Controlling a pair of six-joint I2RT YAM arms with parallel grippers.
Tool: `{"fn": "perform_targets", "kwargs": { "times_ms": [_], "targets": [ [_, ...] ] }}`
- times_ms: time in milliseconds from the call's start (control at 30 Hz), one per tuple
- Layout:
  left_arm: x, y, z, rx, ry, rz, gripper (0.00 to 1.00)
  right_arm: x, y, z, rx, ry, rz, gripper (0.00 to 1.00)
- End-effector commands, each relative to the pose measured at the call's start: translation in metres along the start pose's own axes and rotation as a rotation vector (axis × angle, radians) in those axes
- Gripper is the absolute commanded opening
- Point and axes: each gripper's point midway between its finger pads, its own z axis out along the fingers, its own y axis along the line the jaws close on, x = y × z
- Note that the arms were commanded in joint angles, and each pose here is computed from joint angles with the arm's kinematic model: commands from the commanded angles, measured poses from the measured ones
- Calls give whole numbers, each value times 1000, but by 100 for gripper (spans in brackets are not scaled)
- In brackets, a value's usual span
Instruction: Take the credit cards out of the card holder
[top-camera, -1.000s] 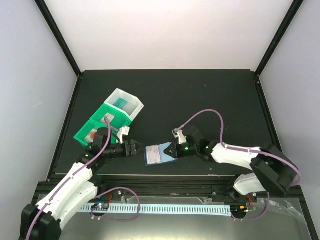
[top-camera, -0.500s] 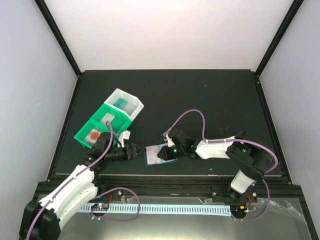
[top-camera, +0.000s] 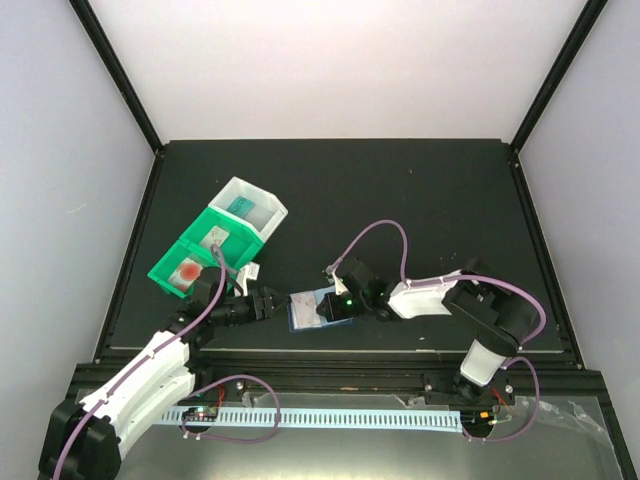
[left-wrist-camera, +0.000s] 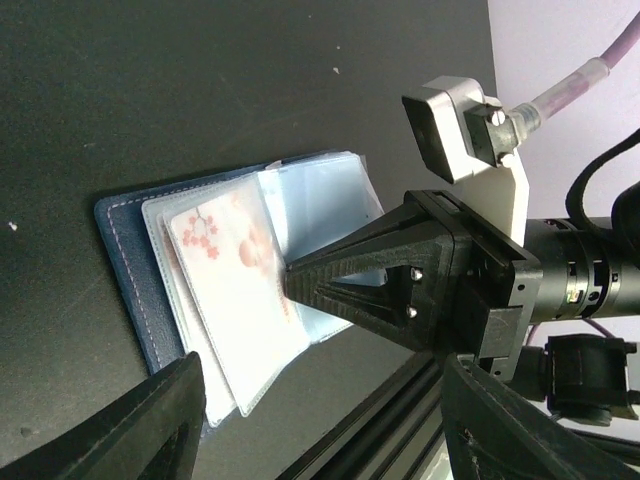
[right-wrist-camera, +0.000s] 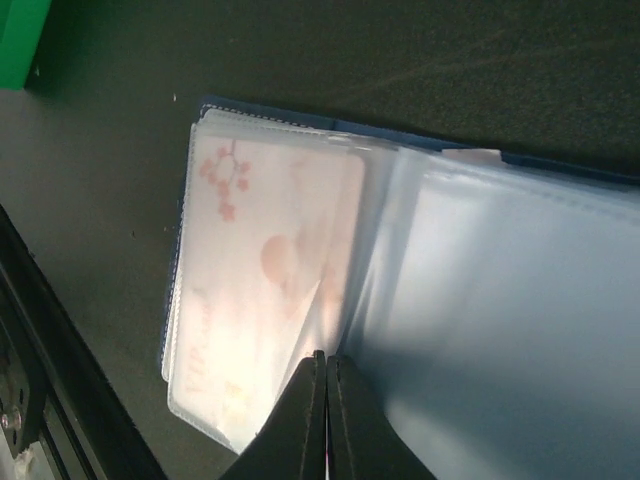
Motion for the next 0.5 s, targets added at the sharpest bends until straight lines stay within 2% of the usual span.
{"fn": "perform_targets", "kwargs": {
  "times_ms": [0,167,300,467],
  "targets": [
    [-4,-1,2,8,-22,-5,66,9,-2,9,-9,8,13,3],
    [-5,1,7,41,-46,-37,68,16,-7,15,-22,18,43,1],
    [-4,9,12,29,-55,-65,77,20,-9,17,-32,22,57,1],
    [-7,9,17,42,-61,-73,79,22,-9,17,-40,24,59,1]
  ]
}}
